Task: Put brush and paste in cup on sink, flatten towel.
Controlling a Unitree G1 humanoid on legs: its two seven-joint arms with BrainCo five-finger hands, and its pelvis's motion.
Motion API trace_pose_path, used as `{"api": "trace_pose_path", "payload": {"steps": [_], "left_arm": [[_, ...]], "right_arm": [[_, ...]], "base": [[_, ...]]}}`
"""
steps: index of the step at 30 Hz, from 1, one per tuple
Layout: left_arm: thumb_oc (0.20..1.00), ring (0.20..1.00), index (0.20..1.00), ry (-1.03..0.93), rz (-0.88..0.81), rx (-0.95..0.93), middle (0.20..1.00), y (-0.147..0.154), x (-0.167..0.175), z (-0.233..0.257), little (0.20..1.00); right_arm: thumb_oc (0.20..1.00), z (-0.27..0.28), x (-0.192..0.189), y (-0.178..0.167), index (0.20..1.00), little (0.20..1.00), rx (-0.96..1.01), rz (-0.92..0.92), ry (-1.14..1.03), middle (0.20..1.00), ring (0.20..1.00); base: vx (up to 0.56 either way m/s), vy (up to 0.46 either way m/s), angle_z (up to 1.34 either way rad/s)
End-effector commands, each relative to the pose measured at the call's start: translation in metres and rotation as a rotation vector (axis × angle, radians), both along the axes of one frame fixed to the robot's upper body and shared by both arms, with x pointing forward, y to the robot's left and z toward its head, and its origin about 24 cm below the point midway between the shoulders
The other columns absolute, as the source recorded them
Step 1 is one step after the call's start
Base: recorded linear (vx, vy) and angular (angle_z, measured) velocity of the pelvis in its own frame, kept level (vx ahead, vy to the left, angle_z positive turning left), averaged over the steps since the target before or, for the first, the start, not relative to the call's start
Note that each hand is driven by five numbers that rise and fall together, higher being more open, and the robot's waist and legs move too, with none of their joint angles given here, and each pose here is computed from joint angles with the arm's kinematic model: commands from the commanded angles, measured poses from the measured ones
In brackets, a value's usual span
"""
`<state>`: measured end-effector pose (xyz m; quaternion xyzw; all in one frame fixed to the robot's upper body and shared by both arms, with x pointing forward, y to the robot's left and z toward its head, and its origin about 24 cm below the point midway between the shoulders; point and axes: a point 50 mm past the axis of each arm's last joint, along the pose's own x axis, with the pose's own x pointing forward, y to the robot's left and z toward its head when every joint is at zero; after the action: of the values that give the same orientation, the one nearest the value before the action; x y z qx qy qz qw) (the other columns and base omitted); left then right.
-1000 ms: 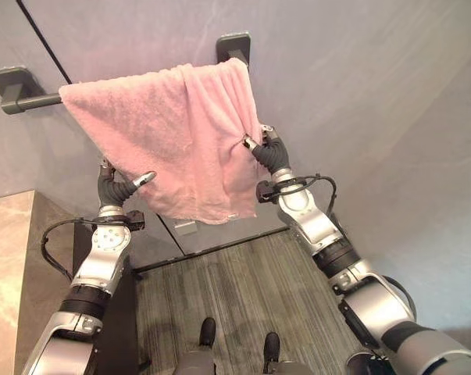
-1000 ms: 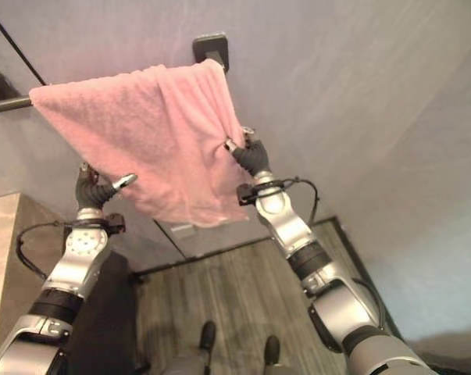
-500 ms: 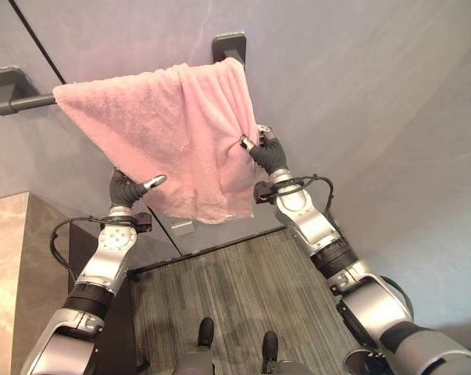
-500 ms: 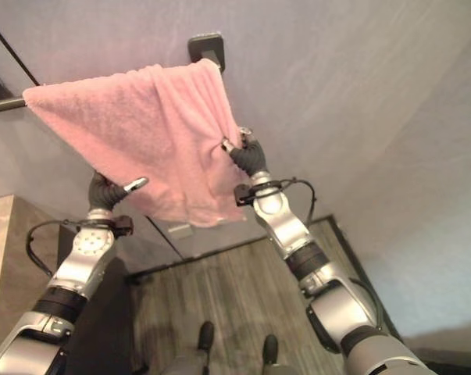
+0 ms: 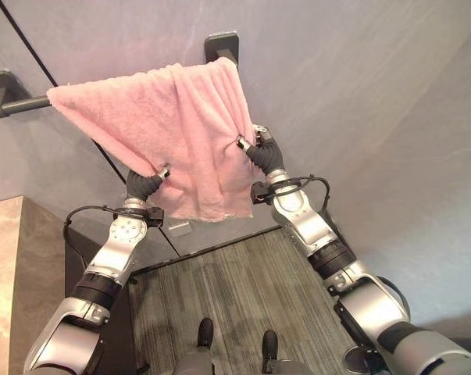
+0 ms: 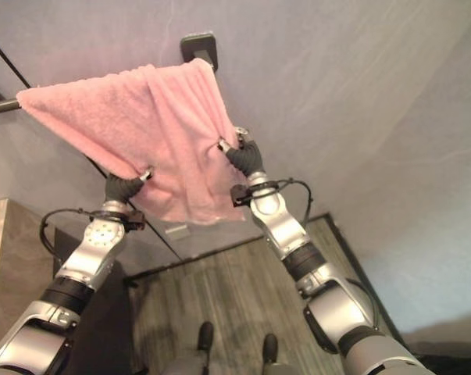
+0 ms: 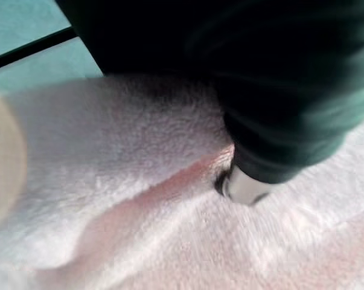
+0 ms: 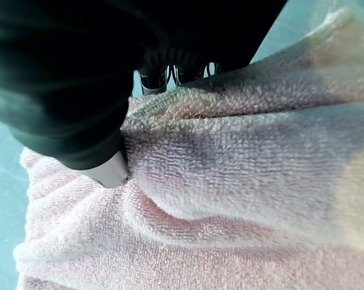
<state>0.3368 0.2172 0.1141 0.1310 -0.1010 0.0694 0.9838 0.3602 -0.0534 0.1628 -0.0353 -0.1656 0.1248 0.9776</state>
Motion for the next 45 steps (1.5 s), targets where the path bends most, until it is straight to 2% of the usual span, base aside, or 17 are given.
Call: {"api": "trace_pose_path", "payload": {"steps": [1,7,19,28,45], "left_arm": [[0.2,0.2,0.2,-0.173,0.007,-0.052,0.2,0.001,0.009,0.04,0.2],[0.2,0.2,0.2,-0.18,0.032,-0.055,0.2,0.012,-0.001,0.037,0.2],[0.2,0.2,0.2,-0.224,0.119,0.072,0.2,0.053,-0.017,0.055,0.2],[0.2,0.2,0.2,-0.233,0.142,0.097,0.2,0.06,-0.018,0.06,0.2],[0.2,0.2,0.2,-0.167,0.172,0.078,0.2,0.062,-0.027,0.035,0.2]], "right_arm": [[0.2,-0.011,0.002,-0.016,0.2,0.2,-0.011,-0.044,0.026,0.2,0.2],[0.2,-0.016,0.0,-0.016,0.2,0.2,-0.013,-0.045,0.041,0.2,0.2],[0.2,-0.016,0.006,-0.001,0.2,0.2,-0.022,-0.025,0.071,0.2,0.2],[0.2,-0.02,0.012,-0.006,0.2,0.2,-0.025,-0.071,0.107,0.2,0.2],[0.2,-0.043,0.011,-0.02,0.2,0.2,-0.061,-0.129,0.185,0.2,0.2]], "base": [[0.0,0.0,0.0],[0.0,0.0,0.0],[-0.02,0.011,0.09],[-0.02,0.01,0.18],[0.0,0.005,0.02]]}}
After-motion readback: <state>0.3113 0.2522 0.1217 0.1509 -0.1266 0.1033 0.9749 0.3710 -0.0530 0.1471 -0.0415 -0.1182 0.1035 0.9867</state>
